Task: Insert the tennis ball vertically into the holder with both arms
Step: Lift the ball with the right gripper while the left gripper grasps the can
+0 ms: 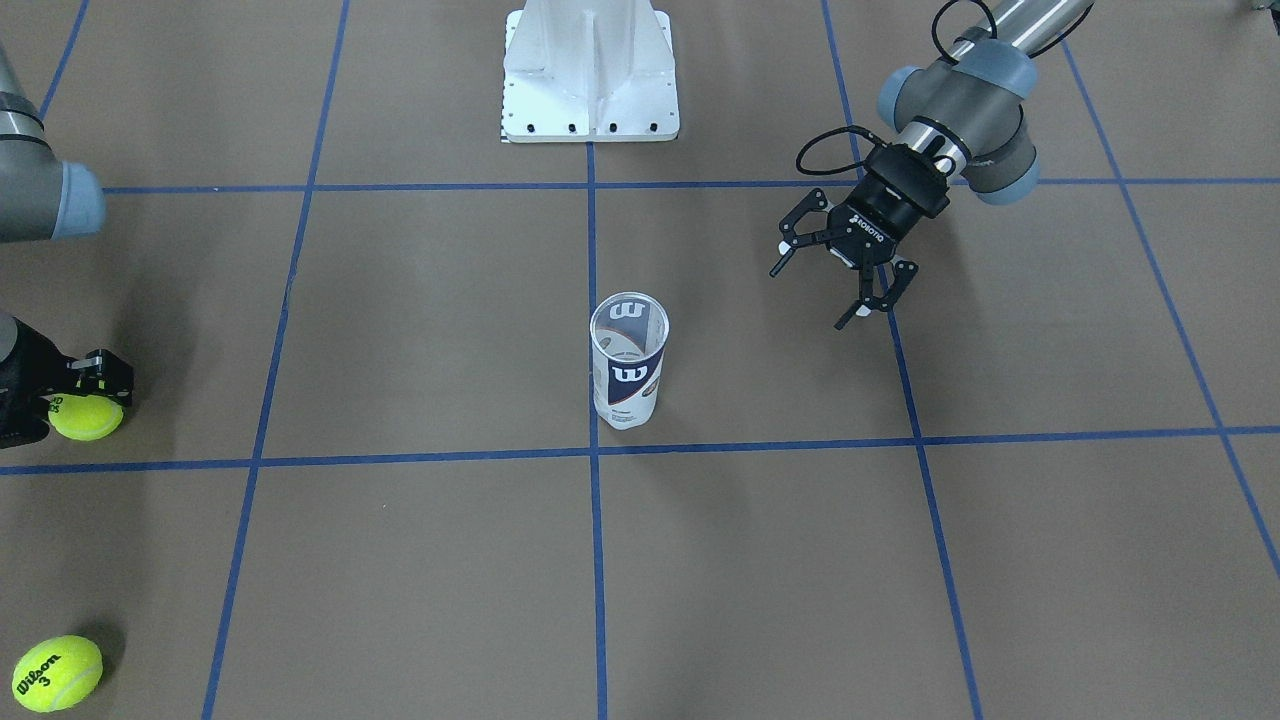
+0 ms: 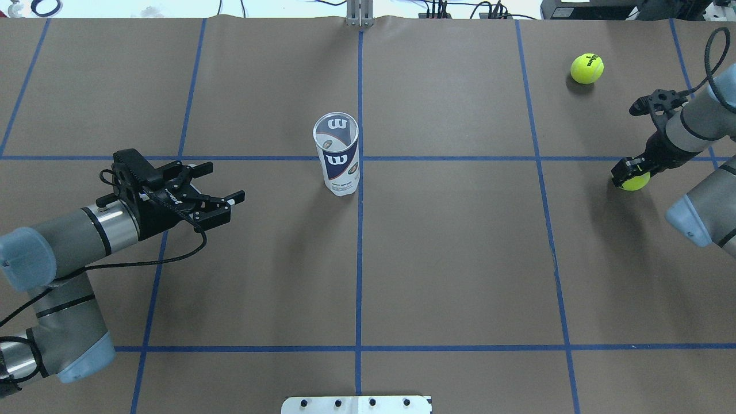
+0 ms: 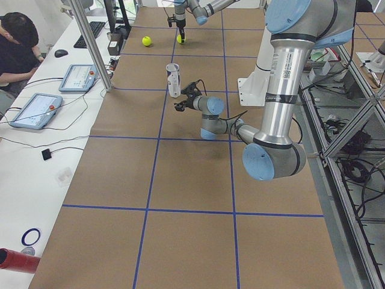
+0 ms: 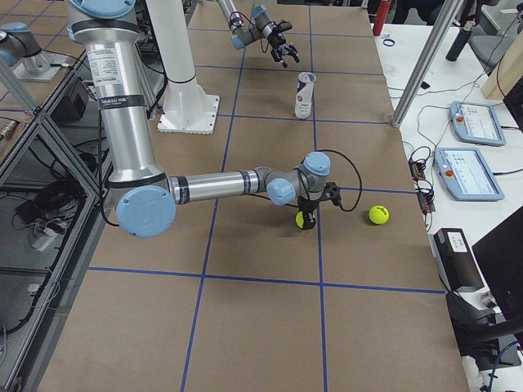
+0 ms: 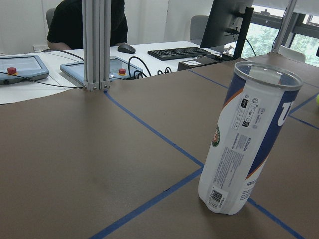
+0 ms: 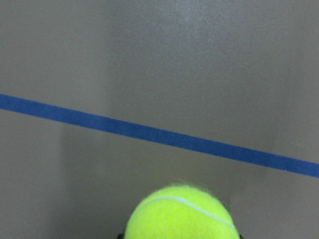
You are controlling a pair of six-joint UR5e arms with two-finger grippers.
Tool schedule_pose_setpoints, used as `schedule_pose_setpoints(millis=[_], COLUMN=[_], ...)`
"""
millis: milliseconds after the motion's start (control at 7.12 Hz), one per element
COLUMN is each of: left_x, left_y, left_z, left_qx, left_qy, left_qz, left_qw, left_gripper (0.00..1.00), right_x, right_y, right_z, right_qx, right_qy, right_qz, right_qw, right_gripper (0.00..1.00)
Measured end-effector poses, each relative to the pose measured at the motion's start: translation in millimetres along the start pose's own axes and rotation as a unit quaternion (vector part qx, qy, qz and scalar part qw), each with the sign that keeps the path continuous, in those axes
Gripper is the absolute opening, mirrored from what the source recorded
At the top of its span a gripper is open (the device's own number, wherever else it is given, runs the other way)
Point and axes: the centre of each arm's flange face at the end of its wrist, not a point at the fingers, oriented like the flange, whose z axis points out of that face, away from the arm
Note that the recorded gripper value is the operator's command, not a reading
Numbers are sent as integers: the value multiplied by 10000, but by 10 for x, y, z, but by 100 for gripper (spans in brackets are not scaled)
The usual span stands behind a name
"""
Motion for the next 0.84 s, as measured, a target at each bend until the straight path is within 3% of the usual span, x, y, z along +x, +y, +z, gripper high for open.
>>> schedule_pose_setpoints(millis=[140,421,843], left_x=[9,64,262], left_y=[-10,-26,-49], left_z=[13,131,612], left_qx=[7,24,36], left_qy=[5,37,121], left_qz=[2,-2,-21], left_qw=[10000,10000,9999], left_gripper=[99,99,99], right_x=[-27,-188,-684], right_y=[-68,-331,-765], right_z=[-122,-563,-1073], right_qx=[94,355,632], right_qy=[-79,-473,-920], right_qz=[-41,-38,258], right_qw=[9999,9982,9934], right_gripper=[0,0,0])
